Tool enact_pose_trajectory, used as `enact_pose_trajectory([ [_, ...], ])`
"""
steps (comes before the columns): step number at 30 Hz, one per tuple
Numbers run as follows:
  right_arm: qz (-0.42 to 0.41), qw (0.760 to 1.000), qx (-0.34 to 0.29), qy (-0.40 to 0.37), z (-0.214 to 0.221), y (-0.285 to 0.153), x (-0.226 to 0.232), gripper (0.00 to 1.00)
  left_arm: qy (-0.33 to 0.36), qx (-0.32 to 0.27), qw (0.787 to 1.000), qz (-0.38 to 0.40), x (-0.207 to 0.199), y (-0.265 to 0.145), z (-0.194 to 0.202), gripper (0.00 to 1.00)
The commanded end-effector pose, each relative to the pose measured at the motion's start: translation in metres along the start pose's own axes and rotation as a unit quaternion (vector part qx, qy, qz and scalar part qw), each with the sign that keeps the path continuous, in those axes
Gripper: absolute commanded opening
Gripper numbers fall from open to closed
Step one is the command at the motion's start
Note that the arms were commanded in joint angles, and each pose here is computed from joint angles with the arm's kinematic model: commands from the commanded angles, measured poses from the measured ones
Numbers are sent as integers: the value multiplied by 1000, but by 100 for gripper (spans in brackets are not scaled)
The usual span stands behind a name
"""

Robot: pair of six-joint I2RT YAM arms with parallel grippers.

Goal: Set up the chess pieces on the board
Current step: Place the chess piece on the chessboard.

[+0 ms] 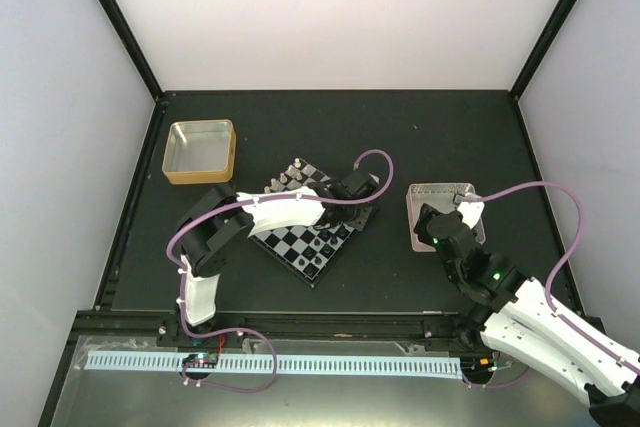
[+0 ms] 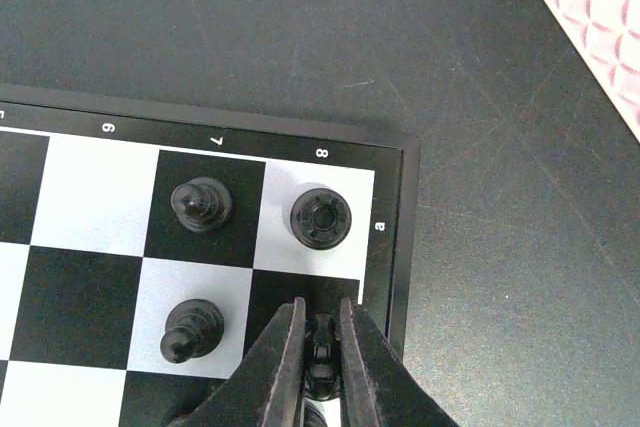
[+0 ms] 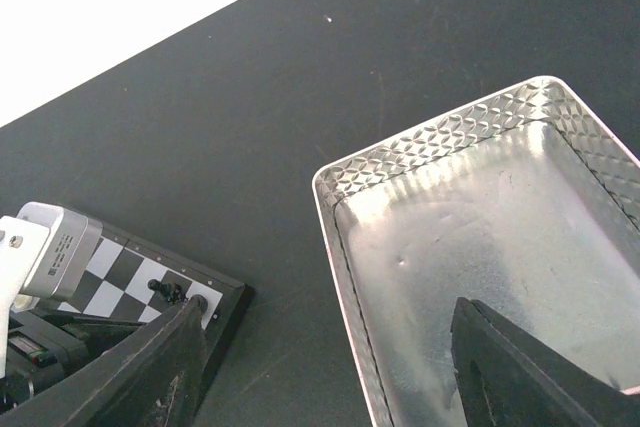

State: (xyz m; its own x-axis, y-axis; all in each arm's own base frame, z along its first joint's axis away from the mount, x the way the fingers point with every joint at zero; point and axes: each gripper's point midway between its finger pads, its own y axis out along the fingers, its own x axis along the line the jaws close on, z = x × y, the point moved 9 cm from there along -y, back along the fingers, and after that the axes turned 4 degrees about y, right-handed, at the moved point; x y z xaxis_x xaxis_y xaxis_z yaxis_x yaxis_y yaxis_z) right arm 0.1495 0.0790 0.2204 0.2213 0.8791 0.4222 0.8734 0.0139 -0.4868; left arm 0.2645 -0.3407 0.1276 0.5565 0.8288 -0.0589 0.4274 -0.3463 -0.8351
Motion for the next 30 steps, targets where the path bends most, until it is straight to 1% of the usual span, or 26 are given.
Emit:
enact_pose_trajectory([
  [1, 10, 1000, -13, 10, -1, 1, -2, 69, 6, -27, 1000, -5, -1, -1, -17, 11],
  [12, 9, 1000, -12, 7, -2, 1, -1, 69, 8, -28, 1000, -5, -1, 1, -18, 18],
  [19, 8, 1000, -11, 9, -2, 1, -1, 70, 7, -35, 999, 1, -2, -9, -23, 19],
  [22, 5, 1000, -11, 9, -3, 0, 0, 70, 4, -44, 999, 7, -2, -18, -27, 19],
  [26, -1, 1000, -10, 9, -4, -2, 1, 70, 0, -64, 998, 16, -2, -40, -36, 22],
  [30, -11, 1000, -7, 6, -5, -3, 3, 70, -8, -95, 995, 20, 0, -71, -44, 28],
])
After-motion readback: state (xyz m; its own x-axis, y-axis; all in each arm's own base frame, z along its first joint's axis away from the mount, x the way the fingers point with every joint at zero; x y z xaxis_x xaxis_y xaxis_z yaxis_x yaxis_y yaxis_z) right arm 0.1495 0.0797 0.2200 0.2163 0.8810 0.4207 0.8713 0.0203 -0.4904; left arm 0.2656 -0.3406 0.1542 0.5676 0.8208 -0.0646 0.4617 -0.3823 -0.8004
